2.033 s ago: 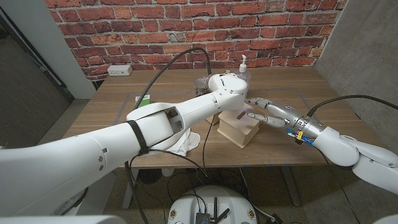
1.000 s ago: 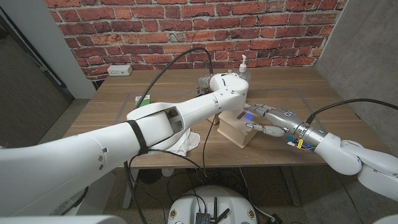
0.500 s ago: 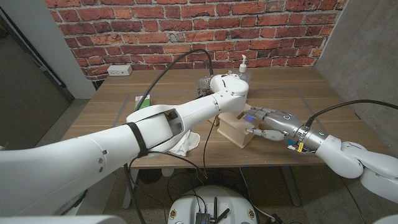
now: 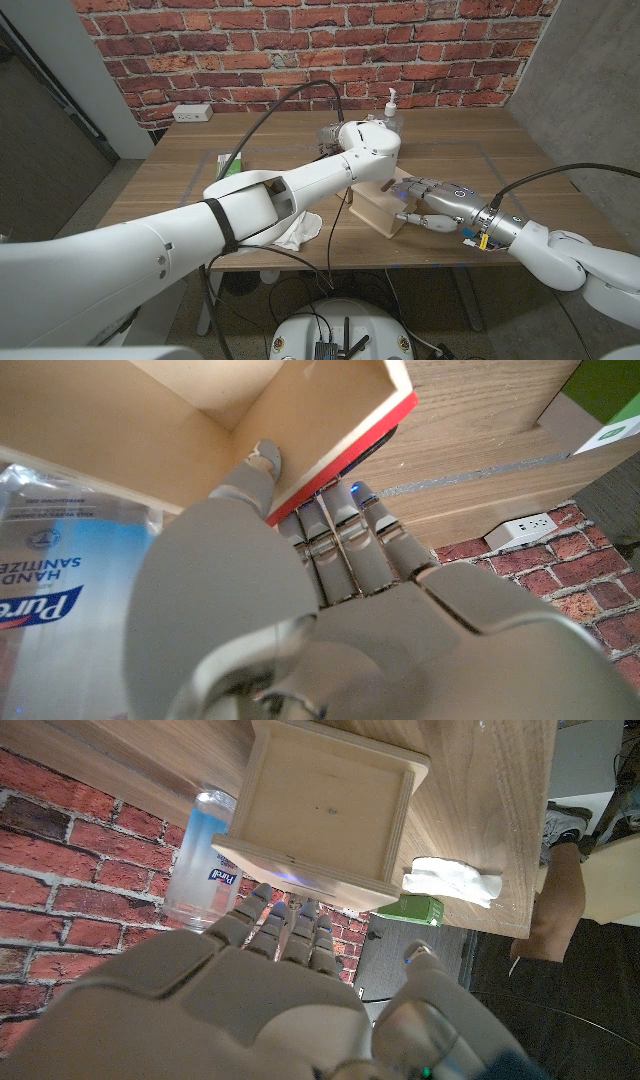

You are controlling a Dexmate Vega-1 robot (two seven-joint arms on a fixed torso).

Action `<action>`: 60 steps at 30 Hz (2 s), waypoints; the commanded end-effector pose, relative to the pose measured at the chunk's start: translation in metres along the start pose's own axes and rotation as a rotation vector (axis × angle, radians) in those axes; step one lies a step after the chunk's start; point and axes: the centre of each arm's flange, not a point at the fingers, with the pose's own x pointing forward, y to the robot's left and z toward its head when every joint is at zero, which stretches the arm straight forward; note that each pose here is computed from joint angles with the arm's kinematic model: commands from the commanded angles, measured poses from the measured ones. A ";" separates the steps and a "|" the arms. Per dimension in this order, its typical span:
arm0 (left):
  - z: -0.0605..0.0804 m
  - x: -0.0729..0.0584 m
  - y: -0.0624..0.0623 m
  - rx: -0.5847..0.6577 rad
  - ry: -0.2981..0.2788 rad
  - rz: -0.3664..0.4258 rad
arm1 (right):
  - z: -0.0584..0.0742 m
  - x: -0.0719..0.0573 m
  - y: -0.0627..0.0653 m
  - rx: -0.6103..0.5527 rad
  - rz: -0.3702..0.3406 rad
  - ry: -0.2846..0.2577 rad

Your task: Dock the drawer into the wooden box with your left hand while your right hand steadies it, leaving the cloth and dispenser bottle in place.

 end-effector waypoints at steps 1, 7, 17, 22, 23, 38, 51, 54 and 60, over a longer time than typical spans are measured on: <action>0.003 0.003 -0.004 0.007 -0.003 -0.009 | 0.004 -0.001 0.004 -0.010 0.016 -0.008; 0.006 0.006 -0.005 0.016 -0.007 -0.008 | 0.004 0.002 0.003 -0.012 0.023 -0.008; 0.005 0.009 -0.007 0.010 0.000 -0.014 | 0.002 0.006 0.004 -0.014 0.050 -0.018; 0.004 0.010 -0.006 0.009 0.008 -0.018 | 0.000 0.007 0.004 -0.022 0.052 -0.026; 0.004 0.010 -0.006 0.009 0.011 -0.020 | 0.000 0.007 0.004 -0.019 0.057 -0.027; 0.001 0.009 0.004 0.013 0.039 -0.039 | -0.004 0.010 0.005 -0.030 0.067 -0.035; -0.002 0.006 0.007 0.012 0.044 -0.045 | -0.006 0.010 0.005 -0.041 0.069 -0.030; -0.001 0.006 0.007 0.010 0.041 -0.046 | -0.006 0.010 0.005 -0.040 0.070 -0.027; 0.000 0.006 0.005 0.012 0.041 -0.048 | -0.006 0.010 0.004 -0.048 0.074 -0.031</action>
